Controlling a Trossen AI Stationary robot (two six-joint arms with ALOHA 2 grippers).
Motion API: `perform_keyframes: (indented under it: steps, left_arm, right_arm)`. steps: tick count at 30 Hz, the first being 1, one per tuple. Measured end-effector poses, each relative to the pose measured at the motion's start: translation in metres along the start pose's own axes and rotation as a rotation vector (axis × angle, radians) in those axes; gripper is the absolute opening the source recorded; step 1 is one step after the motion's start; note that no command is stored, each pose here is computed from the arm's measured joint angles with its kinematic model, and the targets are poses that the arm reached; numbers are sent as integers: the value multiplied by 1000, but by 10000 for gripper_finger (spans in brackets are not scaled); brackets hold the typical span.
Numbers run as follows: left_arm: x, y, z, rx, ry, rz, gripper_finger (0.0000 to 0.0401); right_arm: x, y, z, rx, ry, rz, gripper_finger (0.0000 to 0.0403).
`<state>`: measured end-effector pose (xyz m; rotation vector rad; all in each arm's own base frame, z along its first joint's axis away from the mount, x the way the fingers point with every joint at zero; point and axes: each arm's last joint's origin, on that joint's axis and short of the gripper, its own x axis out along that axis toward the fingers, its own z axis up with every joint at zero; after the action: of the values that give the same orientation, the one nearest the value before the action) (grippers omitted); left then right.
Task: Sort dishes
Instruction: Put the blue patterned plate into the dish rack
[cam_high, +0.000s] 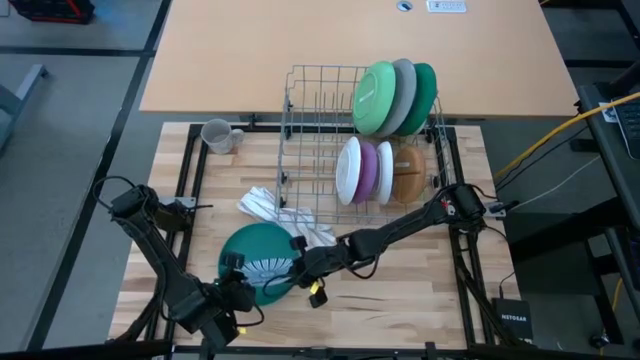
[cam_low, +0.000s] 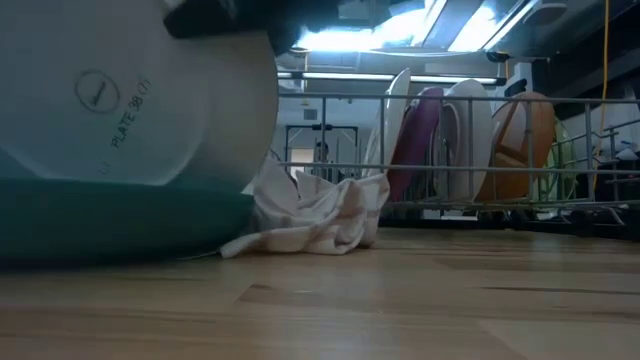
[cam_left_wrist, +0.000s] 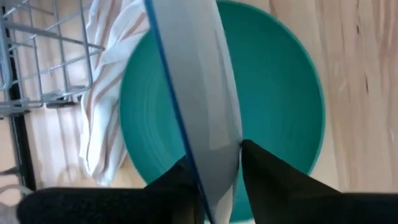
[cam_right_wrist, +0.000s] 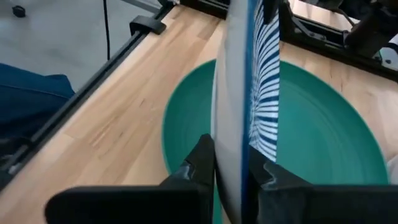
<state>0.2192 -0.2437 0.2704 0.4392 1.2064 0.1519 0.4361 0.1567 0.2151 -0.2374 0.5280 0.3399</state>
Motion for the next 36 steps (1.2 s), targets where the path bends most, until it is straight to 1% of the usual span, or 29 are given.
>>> perform_keyframes:
  steps: [5, 9, 11, 15, 17, 21, 25, 28, 30, 34, 36]
  left_arm:
    - [-19, 12, 6, -88, 14, -9, 87]
    - [-46, 22, 8, -133, -3, -23, 75]
    - [-59, 24, 10, -151, -43, -62, 67]
    - [-79, 27, 3, -182, -94, -105, 52]
    - [-86, 28, -2, -211, -124, -109, 43]
    - [-98, 26, -12, -205, -200, -96, 22]
    - [-106, 20, -19, -225, -293, -55, 4]
    - [-109, 15, -22, -251, -340, -35, 2]
    - [-107, 12, -24, -265, -391, -1, 4]
    - [-88, 6, -28, -270, -472, 135, 3]
    - [-74, 3, -30, -279, -496, 197, 1]
  right_arm:
    - [-5, -2, 13, 21, 15, 10, 25]
    - [-8, -4, 19, 44, 51, 6, 23]
    - [-11, -4, 23, 57, 75, 9, 23]
    - [-16, -5, 31, 92, 118, 11, 23]
    - [-21, -7, 37, 105, 140, 11, 22]
    - [-36, -10, 56, 108, 188, 14, 22]
    - [-59, -17, 85, 153, 186, -2, 22]
    - [-81, -25, 110, 186, 145, -18, 22]
    - [-97, -34, 123, 209, 137, -45, 22]
    - [-132, -54, 143, 253, 116, -128, 22]
    - [-150, -65, 147, 292, 69, -155, 22]
